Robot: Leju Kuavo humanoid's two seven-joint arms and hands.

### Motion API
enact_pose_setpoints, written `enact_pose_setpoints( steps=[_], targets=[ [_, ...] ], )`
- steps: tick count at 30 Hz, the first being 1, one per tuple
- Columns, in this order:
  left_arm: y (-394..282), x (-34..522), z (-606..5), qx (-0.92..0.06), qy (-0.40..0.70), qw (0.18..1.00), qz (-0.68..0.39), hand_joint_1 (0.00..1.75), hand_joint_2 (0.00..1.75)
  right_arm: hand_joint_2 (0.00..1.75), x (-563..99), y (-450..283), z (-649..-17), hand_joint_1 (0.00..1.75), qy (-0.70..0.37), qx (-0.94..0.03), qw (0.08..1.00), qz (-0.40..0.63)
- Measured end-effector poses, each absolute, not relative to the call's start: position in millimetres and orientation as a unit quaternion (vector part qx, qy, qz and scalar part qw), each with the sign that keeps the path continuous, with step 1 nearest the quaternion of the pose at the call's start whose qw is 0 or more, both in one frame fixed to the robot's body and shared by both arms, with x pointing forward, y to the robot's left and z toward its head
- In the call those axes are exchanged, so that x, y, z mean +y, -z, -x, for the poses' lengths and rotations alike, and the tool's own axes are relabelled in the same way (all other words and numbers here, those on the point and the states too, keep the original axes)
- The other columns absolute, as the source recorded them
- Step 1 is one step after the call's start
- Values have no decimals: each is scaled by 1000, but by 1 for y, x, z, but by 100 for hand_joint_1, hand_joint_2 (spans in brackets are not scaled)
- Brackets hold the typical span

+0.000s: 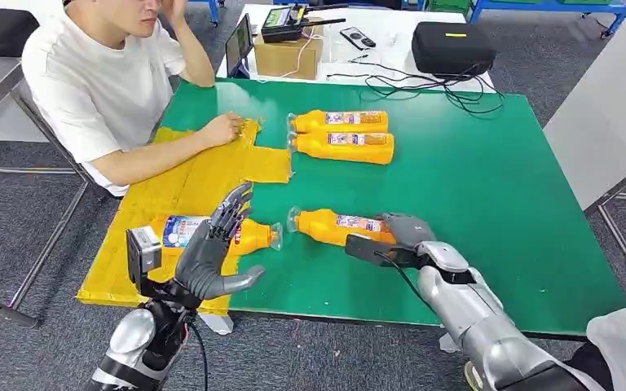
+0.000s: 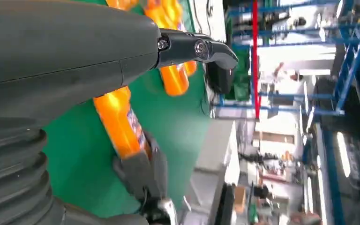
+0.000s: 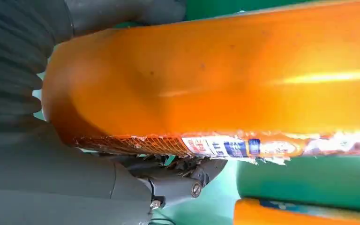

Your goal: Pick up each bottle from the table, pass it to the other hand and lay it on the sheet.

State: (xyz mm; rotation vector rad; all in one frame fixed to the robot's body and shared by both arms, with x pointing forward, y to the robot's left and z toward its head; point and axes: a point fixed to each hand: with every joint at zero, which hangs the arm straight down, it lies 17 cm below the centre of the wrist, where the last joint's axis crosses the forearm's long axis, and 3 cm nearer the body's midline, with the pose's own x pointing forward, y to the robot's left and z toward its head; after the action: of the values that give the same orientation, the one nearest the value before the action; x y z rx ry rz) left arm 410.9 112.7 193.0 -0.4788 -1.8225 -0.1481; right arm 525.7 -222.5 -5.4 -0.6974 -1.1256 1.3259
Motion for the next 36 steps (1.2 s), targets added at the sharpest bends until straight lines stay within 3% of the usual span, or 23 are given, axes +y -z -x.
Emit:
enact_pose_setpoints(
  steps=[11, 21, 26, 31, 36],
  targets=[
    [-144, 147, -410, -762, -54, 636, 107, 0, 175, 175, -201, -8, -492, 175, -424, -621, 616, 235],
    [-106, 139, -384, -737, -82, 663, 101, 0, 175, 175, -217, -48, -455, 175, -264, -716, 598, 244],
    [-101, 142, -374, -762, -63, 644, 23, 0, 175, 175, -210, -86, -428, 175, -214, -777, 544, 233],
    [-98, 103, -362, -748, -62, 649, 126, 0, 175, 175, -189, -108, -413, 175, -184, -804, 537, 177],
    [-100, 53, -340, -727, -37, 641, 241, 0, 175, 175, -126, -117, -387, 175, -206, -819, 532, 60]
  ],
)
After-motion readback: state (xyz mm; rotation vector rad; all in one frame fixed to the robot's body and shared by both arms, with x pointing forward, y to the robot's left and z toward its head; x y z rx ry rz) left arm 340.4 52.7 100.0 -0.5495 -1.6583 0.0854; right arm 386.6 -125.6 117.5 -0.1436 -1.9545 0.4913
